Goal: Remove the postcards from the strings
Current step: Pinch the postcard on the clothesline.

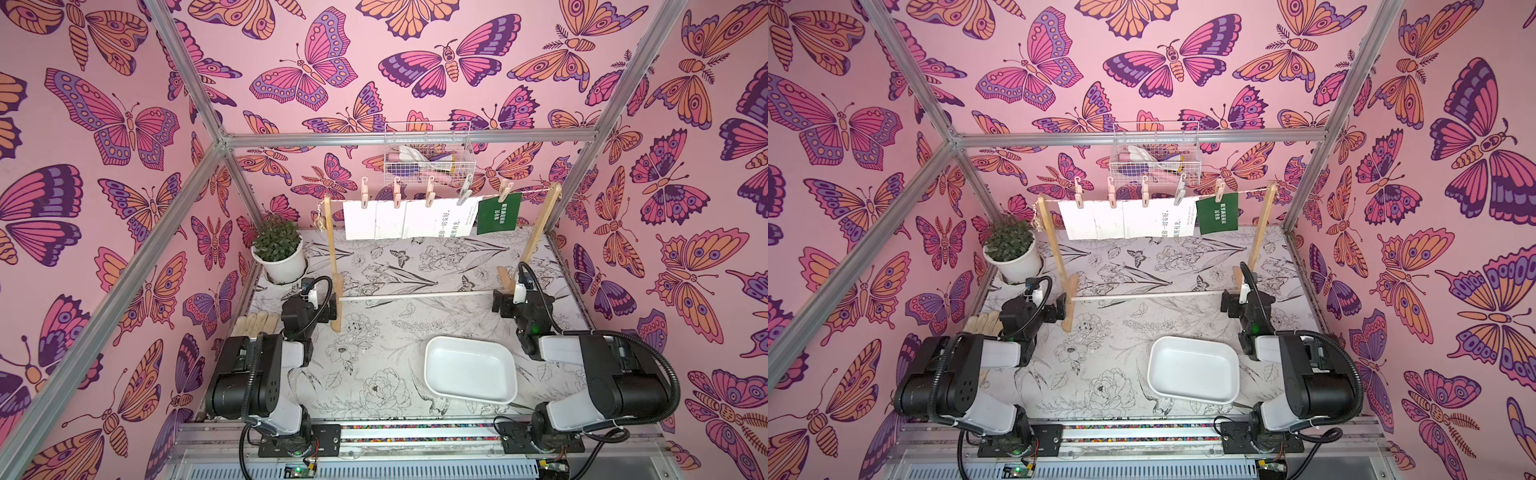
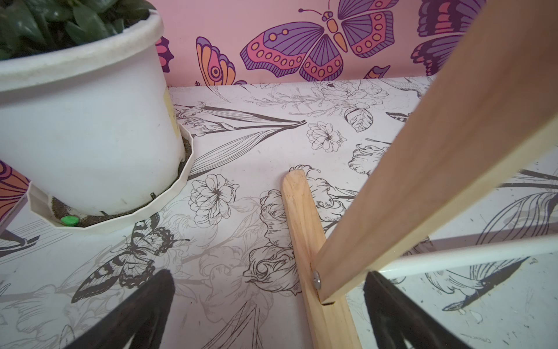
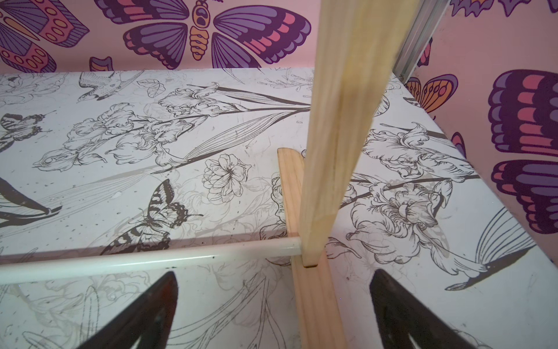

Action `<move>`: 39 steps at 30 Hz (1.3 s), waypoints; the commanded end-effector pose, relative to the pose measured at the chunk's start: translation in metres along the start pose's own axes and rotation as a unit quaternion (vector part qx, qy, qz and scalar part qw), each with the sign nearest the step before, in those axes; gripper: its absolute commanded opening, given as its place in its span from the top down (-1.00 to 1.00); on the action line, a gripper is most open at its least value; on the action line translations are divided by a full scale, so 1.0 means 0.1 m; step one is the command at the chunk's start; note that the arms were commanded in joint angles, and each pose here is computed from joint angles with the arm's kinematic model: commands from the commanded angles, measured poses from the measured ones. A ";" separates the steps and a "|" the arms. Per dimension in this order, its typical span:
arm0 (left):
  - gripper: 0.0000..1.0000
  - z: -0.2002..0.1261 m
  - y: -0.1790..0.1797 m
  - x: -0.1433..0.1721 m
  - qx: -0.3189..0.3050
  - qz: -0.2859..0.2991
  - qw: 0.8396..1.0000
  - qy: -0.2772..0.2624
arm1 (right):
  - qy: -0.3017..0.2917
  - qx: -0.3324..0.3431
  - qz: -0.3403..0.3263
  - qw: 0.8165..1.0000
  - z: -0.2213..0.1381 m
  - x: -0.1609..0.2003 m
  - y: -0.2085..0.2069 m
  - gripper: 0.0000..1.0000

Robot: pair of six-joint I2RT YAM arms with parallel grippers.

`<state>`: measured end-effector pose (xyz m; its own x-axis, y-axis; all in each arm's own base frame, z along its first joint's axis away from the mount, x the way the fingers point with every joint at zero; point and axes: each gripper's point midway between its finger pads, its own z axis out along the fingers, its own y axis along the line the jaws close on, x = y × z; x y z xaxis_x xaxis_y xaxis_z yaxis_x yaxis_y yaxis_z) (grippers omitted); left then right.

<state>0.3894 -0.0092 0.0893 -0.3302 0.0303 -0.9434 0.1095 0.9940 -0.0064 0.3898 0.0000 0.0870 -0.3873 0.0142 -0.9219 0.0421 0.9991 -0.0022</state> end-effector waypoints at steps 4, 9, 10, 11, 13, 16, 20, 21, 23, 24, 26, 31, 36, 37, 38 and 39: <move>-0.99 0.01 -0.01 -0.01 0.007 0.000 1.000 0.001 | -0.011 0.008 0.007 1.000 0.01 -0.09 -0.04 -0.99; -0.99 -0.03 0.05 -0.05 -0.013 0.000 1.000 -0.009 | -0.010 0.008 0.006 1.000 0.01 -0.08 -0.04 -0.99; -0.99 -0.06 0.08 -0.11 -0.026 -0.004 1.000 -0.016 | -0.011 0.008 0.006 1.000 0.01 -0.09 -0.04 -0.98; -0.99 -0.11 0.13 -0.18 -0.040 -0.009 0.999 -0.021 | -0.012 0.007 0.005 1.000 0.01 -0.08 -0.04 -0.99; -0.99 -0.27 0.15 -0.36 -0.054 -0.011 0.998 -0.033 | -0.020 0.021 0.011 1.000 -0.02 -0.09 -0.09 -0.99; -0.99 -0.59 0.15 -0.79 -0.065 -0.032 0.994 -0.077 | -0.058 0.043 0.025 0.997 -0.14 -0.26 -0.17 -0.99; -0.99 -1.04 0.01 -1.33 -0.031 -0.081 0.990 -0.110 | -0.044 0.030 0.025 0.998 -0.37 -0.60 -0.13 -0.98; -0.99 -1.14 -0.06 -1.46 -0.009 -0.092 0.989 -0.119 | -0.051 0.011 0.035 0.998 -0.45 -0.73 -0.07 -0.99; -0.99 -1.33 -0.27 -1.68 0.047 -0.104 0.984 -0.136 | -0.075 -0.034 0.096 0.992 -0.62 -0.95 0.06 -0.99; -0.99 -1.42 -0.39 -1.79 0.078 -0.104 0.980 -0.151 | -0.079 -0.042 0.172 0.981 -0.71 -1.00 0.06 -0.99; -0.99 -1.56 -0.52 -1.91 0.117 -0.144 0.968 -0.167 | -0.067 -0.030 0.328 0.942 -0.84 -0.94 -0.03 -0.99; -0.96 -1.80 -0.79 -2.26 0.217 -0.198 0.937 -0.192 | -0.118 -0.226 0.303 0.918 -1.23 -1.39 0.51 -1.00; -0.80 -1.88 -1.22 -2.41 0.310 -0.145 0.923 -0.176 | -0.092 -0.314 0.233 0.916 -1.72 -1.82 0.83 -1.00; -0.80 -1.88 -1.31 -2.41 0.320 -0.133 0.922 -0.176 | -0.099 -0.330 0.224 0.912 -1.82 -1.90 0.87 -0.99; -0.80 -1.87 -1.42 -2.40 0.333 -0.119 0.919 -0.172 | -0.110 -0.349 0.214 0.906 -1.95 -2.01 0.92 -0.99; -0.80 -1.87 -1.53 -2.39 0.345 -0.109 0.917 -0.169 | -0.119 -0.364 0.208 0.900 -2.05 -2.10 0.95 -1.00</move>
<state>0.2881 -0.1197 0.3741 -0.1086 -0.3693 -0.9229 0.5832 0.7282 -0.3600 0.3122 0.0769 0.3308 -0.2230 0.5134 -0.8287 -0.3725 0.7407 0.5591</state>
